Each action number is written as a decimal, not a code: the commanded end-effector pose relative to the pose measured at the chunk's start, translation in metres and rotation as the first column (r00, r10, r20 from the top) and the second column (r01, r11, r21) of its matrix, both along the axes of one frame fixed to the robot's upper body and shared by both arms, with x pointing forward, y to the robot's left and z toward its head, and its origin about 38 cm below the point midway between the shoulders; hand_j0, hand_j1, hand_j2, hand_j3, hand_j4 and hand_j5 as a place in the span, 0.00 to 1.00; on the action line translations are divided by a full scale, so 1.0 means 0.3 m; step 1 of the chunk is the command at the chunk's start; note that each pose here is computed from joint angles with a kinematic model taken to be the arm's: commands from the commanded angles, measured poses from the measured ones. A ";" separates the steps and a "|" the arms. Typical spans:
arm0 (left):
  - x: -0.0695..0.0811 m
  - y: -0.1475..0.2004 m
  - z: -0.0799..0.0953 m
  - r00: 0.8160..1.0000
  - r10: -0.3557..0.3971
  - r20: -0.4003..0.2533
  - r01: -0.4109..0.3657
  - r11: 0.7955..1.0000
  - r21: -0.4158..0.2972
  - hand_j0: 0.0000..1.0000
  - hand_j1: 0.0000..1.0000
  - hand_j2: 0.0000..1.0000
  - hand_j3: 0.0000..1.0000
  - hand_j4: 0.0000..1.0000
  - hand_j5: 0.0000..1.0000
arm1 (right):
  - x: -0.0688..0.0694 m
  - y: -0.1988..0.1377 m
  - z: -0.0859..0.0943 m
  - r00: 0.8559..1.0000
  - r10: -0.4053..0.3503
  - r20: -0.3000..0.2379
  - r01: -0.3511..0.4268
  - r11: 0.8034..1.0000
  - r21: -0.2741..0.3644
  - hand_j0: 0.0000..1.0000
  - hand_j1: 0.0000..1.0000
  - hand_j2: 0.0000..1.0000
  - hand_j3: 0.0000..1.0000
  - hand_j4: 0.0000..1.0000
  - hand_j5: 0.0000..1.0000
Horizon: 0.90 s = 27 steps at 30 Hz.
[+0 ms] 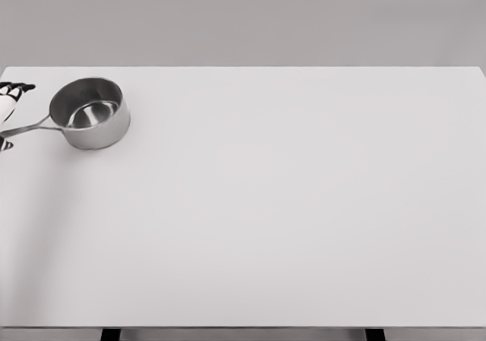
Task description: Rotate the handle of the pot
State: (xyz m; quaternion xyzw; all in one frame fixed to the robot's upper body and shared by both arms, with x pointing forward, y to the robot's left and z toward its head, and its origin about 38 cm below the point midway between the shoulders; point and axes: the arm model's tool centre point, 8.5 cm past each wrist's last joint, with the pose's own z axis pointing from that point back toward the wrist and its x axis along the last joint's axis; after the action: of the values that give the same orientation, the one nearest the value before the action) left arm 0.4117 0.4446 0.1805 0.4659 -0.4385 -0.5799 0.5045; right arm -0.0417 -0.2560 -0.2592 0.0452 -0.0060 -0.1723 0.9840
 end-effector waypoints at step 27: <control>0.117 0.093 -0.001 0.996 0.088 -0.035 -0.090 0.994 -0.057 1.00 1.00 1.00 1.00 1.00 1.00 | 0.000 0.000 0.000 1.000 0.000 0.000 0.000 1.000 0.000 1.00 1.00 1.00 1.00 1.00 1.00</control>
State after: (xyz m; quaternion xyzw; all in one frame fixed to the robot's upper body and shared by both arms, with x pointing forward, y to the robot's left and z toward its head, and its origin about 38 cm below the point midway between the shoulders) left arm 0.4479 0.4703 0.1891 0.4670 -0.4325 -0.5486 0.5422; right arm -0.0417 -0.2560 -0.2592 0.0452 -0.0061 -0.1722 0.9840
